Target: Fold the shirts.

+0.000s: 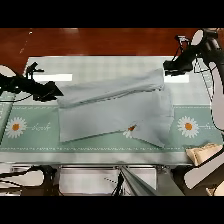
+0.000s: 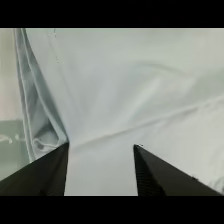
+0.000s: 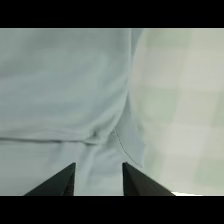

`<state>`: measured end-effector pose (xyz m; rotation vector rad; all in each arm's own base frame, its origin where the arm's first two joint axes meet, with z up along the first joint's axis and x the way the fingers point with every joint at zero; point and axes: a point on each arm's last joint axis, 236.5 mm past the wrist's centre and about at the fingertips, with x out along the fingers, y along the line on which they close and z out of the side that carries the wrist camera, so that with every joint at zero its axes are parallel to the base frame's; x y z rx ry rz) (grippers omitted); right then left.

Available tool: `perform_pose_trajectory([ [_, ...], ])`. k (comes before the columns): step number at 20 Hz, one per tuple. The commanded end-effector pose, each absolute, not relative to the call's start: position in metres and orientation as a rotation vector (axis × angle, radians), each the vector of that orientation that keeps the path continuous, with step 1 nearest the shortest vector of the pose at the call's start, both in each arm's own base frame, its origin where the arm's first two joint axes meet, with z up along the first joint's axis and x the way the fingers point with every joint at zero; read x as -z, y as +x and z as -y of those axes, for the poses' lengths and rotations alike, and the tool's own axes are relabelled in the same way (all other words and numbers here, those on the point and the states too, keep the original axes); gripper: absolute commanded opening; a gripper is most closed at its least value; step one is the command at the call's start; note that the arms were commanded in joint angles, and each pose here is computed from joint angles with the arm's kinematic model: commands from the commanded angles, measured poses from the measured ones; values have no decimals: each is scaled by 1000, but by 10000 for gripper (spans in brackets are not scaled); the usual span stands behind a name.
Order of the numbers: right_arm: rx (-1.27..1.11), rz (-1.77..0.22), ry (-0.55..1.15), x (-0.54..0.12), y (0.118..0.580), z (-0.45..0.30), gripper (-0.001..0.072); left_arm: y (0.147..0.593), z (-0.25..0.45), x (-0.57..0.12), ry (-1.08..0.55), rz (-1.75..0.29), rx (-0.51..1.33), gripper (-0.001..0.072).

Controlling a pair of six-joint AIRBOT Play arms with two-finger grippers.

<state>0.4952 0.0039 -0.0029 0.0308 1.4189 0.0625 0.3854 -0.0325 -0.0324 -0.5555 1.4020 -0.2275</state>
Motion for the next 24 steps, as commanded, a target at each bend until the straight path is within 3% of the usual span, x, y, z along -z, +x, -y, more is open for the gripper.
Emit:
perform_pose_trajectory([
  [1, 11, -1525, -83, -24, 454, 42, 383, 352, 17, 10, -514, -1493, 266, 498],
  [4, 71, -1508, 27, -51, 431, 82, 407, 311, -10, 0, -489, -1483, 198, 498],
  [5, 61, -1507, 77, -52, 422, 91, 480, 294, -14, 4, -512, -1474, 174, 498],
  [8, -45, -1484, 314, -39, 394, 94, 496, 232, -12, 40, -619, -1520, 110, 503],
  [9, -74, -1478, 375, -32, 385, 93, 495, 212, -5, 53, -654, -1560, 110, 513],
  [11, -93, -1452, 487, -17, 372, 94, 494, 188, 14, 70, -715, -1617, 148, 605],
  [12, -99, -1434, 523, -10, 367, 94, 494, 181, 24, 75, -742, -1628, 184, 605],
  [17, -99, -1423, 572, 21, 357, 90, 490, 195, 44, 89, -843, -1537, 182, 600],
  [24, -131, -1378, 595, 21, 366, 82, 486, 213, 70, 123, -823, -1575, 147, 571],
])
